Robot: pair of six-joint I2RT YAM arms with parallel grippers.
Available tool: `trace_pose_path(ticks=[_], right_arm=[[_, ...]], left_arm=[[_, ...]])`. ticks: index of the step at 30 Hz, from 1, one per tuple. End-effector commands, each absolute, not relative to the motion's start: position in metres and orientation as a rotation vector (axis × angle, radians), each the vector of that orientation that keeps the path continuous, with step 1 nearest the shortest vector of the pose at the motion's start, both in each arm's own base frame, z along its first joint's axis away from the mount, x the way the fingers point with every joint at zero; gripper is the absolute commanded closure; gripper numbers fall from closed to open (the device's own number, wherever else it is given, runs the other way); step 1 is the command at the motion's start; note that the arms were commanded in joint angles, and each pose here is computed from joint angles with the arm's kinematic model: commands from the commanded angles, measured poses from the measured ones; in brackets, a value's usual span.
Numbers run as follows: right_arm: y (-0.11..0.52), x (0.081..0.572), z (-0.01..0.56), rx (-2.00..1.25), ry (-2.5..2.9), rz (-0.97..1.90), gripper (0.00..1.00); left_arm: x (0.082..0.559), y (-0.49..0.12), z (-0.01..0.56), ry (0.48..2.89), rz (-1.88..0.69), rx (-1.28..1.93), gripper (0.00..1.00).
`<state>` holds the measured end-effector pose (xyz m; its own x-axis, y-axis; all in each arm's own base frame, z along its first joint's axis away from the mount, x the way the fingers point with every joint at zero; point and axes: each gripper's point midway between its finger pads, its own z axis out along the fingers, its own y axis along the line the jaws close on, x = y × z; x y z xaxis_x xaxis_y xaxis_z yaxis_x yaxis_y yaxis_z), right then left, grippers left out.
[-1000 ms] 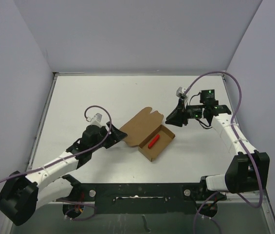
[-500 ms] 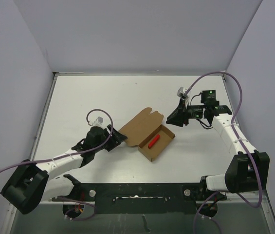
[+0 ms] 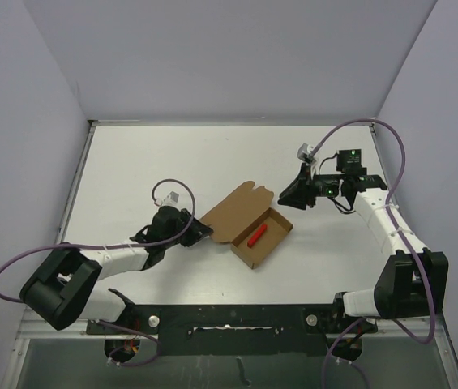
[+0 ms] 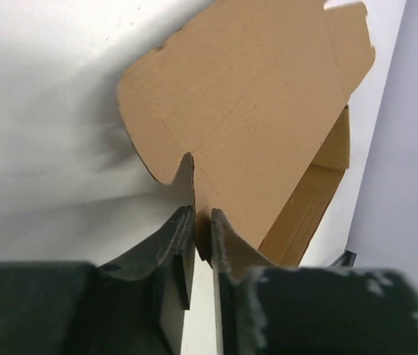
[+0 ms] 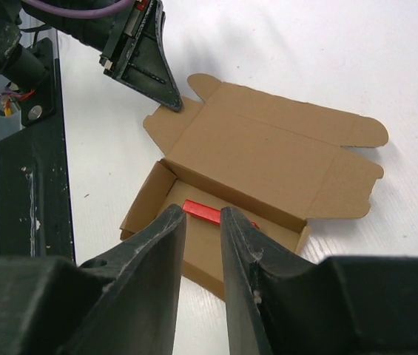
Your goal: Fold the paper box
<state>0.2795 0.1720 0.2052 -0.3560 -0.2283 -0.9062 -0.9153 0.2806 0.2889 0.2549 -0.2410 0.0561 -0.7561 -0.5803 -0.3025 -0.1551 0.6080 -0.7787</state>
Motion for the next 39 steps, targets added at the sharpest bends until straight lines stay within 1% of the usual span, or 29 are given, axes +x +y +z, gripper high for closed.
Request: trace_pose_path(ticks=[1, 3, 6, 9, 13, 14, 15, 21, 27, 32, 38, 39], right_arm=[[0.171, 0.282, 0.213, -1.036, 1.721, 1.131, 0.72], [0.169, 0.283, 0.215, -1.024, 1.717, 1.131, 0.72], [0.163, 0.287, 0.218, -0.982, 1.714, 1.141, 0.72], [0.156, 0.293, 0.215, -0.937, 1.731, 1.122, 0.56], [0.146, 0.301, 0.207, -0.875, 1.746, 1.092, 0.31], [0.145, 0.303, 0.204, -0.859, 1.751, 1.093, 0.26], [0.144, 0.304, 0.2, -0.846, 1.759, 1.098, 0.24], [0.134, 0.315, 0.183, -0.848, 1.818, 1.042, 0.22], [0.128, 0.322, 0.168, -0.811, 1.889, 1.052, 0.23], [0.125, 0.323, 0.159, -0.771, 1.935, 1.1, 0.25], [0.127, 0.306, 0.15, -0.816, 1.934, 1.167, 0.27], [0.127, 0.305, 0.146, -0.815, 1.949, 1.182, 0.3]], left_arm=[[0.278, -0.263, 0.093, 2.178, -1.141, -0.467, 0.94], [0.28, -0.264, 0.097, 2.174, -1.126, -0.412, 1.0], [0.281, -0.266, 0.103, 2.162, -1.097, -0.288, 1.0], [0.283, -0.265, 0.109, 2.122, -1.05, -0.129, 1.0], [0.286, -0.263, 0.115, 2.086, -0.988, -0.005, 1.0], [0.286, -0.262, 0.117, 2.074, -0.979, 0.024, 1.0], [0.286, -0.262, 0.121, 2.058, -0.973, 0.051, 1.0], [0.287, -0.264, 0.142, 1.971, -0.927, 0.244, 1.0], [0.29, -0.266, 0.158, 1.921, -0.897, 0.338, 1.0], [0.292, -0.268, 0.167, 1.891, -0.9, 0.36, 1.0], [0.295, -0.27, 0.164, 1.89, -0.904, 0.346, 1.0], [0.295, -0.27, 0.165, 1.888, -0.904, 0.346, 1.0]])
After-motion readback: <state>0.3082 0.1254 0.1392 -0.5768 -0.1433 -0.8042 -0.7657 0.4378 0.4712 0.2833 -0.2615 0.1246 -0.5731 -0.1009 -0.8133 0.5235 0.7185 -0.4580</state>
